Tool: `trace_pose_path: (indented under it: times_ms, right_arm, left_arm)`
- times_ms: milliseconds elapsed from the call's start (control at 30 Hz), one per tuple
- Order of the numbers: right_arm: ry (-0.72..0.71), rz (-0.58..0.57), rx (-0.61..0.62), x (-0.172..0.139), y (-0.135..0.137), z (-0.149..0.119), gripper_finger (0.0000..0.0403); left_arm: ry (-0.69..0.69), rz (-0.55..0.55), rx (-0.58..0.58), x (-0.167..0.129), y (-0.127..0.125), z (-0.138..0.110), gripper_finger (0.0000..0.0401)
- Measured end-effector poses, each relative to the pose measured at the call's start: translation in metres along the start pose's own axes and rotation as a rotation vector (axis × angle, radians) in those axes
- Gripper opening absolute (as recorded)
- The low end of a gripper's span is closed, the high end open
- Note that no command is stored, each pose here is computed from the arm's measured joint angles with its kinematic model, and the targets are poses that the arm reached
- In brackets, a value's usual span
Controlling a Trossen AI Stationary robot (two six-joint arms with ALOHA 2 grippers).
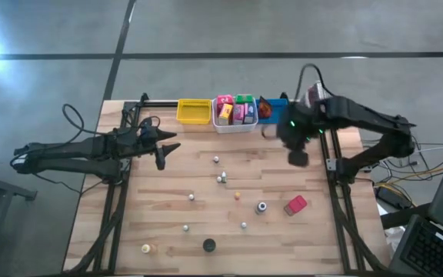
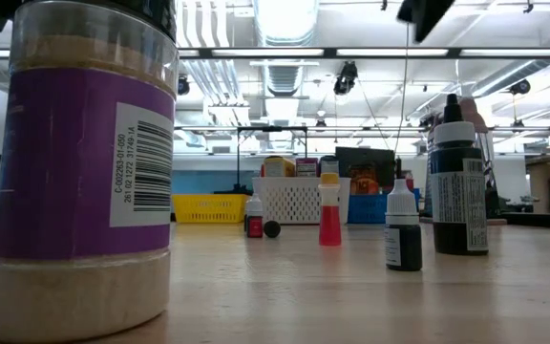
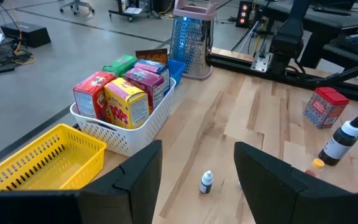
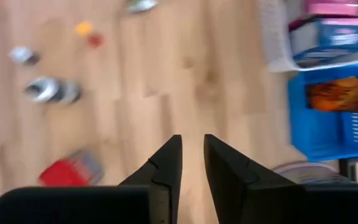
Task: Pick & Place Kitchen Items
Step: Put the red seasoning can into the blue basket
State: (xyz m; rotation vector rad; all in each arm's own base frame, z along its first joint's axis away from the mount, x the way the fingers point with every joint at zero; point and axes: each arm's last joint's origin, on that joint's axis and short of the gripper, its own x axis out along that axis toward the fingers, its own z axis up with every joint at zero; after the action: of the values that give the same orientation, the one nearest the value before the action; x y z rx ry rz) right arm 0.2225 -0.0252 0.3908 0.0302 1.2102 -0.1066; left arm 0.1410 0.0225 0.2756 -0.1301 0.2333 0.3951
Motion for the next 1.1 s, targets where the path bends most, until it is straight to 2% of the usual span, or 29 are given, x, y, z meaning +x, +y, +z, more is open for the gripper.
trace_pose_path:
  times_ms: [133,233,467,700,933,1100]
  right_arm:
    - [0.061,0.042,-0.083,-0.008,0.028,-0.014,0.0058]
    - [0.097,0.061,-0.118,-0.007,0.045,-0.018,0.0071]
    - [0.123,0.094,-0.181,-0.003,0.072,-0.023,0.0125]
    - [0.141,0.109,-0.241,0.0,0.084,-0.033,0.0183]
    - [0.285,0.08,-0.252,0.031,0.092,-0.052,0.0218]
    - [0.356,0.1,-0.332,0.058,0.105,-0.065,0.024]
  left_arm:
    - [0.009,0.002,0.004,0.0,0.0,-0.001,0.0207]
    - [0.034,0.005,0.017,0.0,0.001,-0.003,0.0207]
    - [0.05,0.008,0.021,0.0,0.001,-0.005,0.0207]
    - [0.049,0.008,-0.002,0.0,0.001,-0.005,0.0207]
    - [0.048,0.009,-0.041,0.0,0.001,-0.005,0.0207]
    - [0.048,0.01,-0.043,0.0,0.001,-0.005,0.0207]
